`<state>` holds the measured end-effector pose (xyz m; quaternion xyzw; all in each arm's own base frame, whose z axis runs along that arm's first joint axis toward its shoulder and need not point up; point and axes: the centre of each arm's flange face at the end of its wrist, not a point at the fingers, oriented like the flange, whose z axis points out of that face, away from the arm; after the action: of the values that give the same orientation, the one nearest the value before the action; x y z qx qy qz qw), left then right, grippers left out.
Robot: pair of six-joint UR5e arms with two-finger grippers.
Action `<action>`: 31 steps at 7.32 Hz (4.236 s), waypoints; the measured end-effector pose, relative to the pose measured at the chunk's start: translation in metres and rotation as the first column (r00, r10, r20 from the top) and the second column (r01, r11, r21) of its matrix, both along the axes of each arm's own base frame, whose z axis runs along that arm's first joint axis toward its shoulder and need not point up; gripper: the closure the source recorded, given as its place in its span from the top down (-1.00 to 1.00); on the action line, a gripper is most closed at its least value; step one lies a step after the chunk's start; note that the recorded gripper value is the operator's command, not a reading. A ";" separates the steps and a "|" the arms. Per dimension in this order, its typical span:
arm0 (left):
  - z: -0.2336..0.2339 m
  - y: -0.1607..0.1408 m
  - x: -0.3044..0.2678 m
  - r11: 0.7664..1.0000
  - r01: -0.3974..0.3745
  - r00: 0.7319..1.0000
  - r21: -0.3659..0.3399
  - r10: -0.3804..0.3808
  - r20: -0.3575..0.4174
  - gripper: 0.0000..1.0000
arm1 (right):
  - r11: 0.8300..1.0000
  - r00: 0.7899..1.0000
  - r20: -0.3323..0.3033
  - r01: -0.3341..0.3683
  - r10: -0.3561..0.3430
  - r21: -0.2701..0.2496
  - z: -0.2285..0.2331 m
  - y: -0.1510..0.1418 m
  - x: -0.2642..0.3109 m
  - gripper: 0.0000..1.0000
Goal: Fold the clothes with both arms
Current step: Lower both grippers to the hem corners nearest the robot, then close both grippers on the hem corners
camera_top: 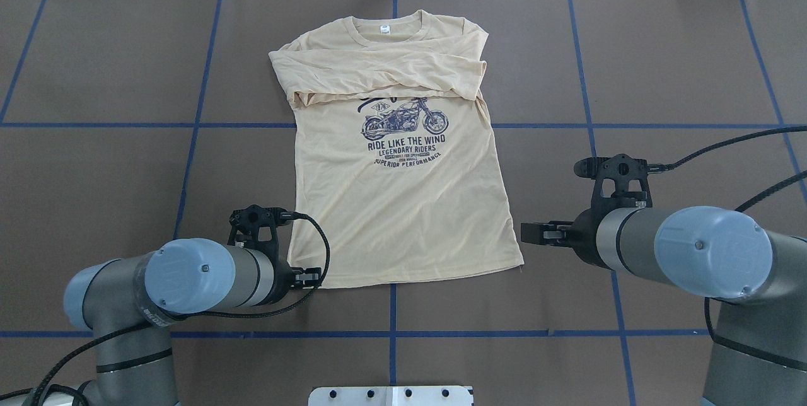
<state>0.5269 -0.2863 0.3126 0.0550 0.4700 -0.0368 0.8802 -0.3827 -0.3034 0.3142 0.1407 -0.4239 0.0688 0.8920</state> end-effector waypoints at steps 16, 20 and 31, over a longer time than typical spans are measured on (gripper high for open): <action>0.001 -0.003 -0.008 1.000 0.008 1.000 -0.003 -0.008 0.005 -1.00 | 1.000 1.000 0.003 -0.001 0.001 0.001 -0.002 0.000 0.000 1.00; -0.013 -0.005 -0.018 1.000 0.015 1.000 0.002 -0.015 -0.013 -1.00 | 1.000 1.000 -0.010 -0.004 0.004 0.014 0.002 0.003 -0.010 0.96; -0.025 -0.003 -0.022 0.996 0.072 0.997 0.047 -0.071 -0.029 -1.00 | 0.999 1.000 -0.025 0.013 -0.012 0.048 0.039 0.004 -0.084 -0.03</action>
<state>0.5050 -0.2898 0.2872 0.0926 0.4802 -0.0577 0.8703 -0.4672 -0.2990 0.3530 0.1602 -0.4151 0.0511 0.8941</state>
